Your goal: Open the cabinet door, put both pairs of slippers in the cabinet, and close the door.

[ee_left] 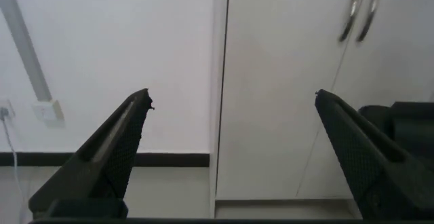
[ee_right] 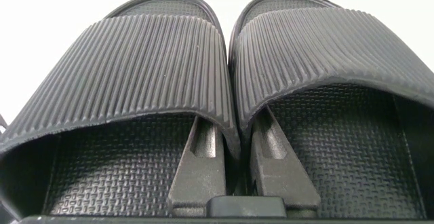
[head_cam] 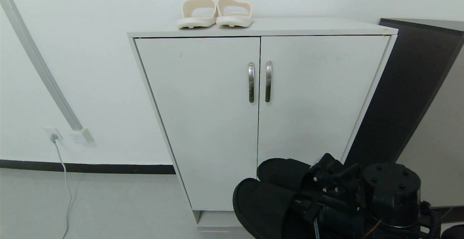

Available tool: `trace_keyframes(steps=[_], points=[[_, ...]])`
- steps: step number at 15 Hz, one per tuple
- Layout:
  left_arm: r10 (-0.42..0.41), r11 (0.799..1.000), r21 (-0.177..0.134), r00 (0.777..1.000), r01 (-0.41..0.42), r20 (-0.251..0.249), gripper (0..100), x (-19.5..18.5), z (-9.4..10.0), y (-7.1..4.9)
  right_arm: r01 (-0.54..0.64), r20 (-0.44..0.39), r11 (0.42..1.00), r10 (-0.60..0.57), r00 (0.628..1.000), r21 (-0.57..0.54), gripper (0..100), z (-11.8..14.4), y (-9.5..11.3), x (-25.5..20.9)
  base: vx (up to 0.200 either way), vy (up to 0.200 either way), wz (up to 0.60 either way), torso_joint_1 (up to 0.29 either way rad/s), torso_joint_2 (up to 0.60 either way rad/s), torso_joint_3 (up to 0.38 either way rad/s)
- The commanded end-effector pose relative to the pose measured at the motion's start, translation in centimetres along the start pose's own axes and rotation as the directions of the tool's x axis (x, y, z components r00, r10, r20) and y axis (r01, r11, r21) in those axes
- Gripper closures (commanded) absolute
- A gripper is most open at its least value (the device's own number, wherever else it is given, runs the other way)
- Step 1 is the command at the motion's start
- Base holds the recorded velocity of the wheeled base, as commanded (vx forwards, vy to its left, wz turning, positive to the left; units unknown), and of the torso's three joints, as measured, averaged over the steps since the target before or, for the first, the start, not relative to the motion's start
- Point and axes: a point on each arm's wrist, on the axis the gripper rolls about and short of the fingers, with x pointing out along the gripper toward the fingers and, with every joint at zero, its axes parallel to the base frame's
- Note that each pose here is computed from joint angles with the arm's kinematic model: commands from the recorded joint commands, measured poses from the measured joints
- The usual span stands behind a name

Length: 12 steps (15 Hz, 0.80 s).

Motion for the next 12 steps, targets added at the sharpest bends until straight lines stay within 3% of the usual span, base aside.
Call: trace_keyframes(steps=[1, 3, 5, 6, 9, 10, 12], points=[[-0.155, 0.988, -0.036, 0.975, 0.151, -0.158, 0, 4.0, 1.6, 0.0, -0.002, 0.000, 1.000, 0.002, 1.000, -0.001, 100, -0.1, 0.0, 0.0, 0.000, 0.000, 0.00, 0.000, 0.00, 0.000], [-0.292, 0.956, -0.061, 0.933, 0.286, -0.209, 0, 6.1, 1.6, -0.5, -0.003, -0.009, 1.000, 0.003, 1.000, -0.003, 100, -0.3, 0.1, 0.2, 0.000, 0.000, 0.00, 0.000, 0.00, 0.000], [-0.370, 0.929, -0.086, 0.891, 0.360, -0.265, 0, 9.4, 1.6, -1.5, -0.011, -0.019, 1.000, 0.011, 1.000, -0.004, 100, -0.5, 0.3, 0.4, 0.000, 0.000, 0.00, 0.000, 0.00, 0.000], [-0.429, 0.903, -0.106, 0.859, 0.416, -0.279, 0, 11.3, 1.2, -2.1, -0.014, -0.024, 1.000, 0.014, 1.000, -0.005, 100, -0.6, 0.4, 0.4, 0.000, 0.000, 0.00, 0.000, 0.00, 0.000], [-0.494, 0.869, -0.114, 0.832, 0.481, -0.254, 0, 15.9, 1.1, -3.7, -0.014, -0.024, 1.000, 0.013, 1.000, -0.006, 100, -0.6, 0.5, 0.4, 0.000, 0.000, 0.00, 0.000, 0.00, 0.000], [-0.533, 0.846, -0.115, 0.819, 0.520, -0.212, 0, 18.3, 1.4, -5.2, -0.014, -0.024, 1.000, 0.013, 1.000, -0.006, 100, -0.6, 0.5, 0.4, 0.000, 0.000, 0.00, 0.000, 0.00, 0.000], [-0.534, 0.845, -0.102, 0.831, 0.524, -0.154, 0, 20.6, 2.6, -6.2, -0.011, -0.014, 1.000, 0.011, 1.000, 0.004, 100, -0.4, 0.4, 0.3, 0.000, 0.000, 0.00, 0.000, 0.00, 0.000]])
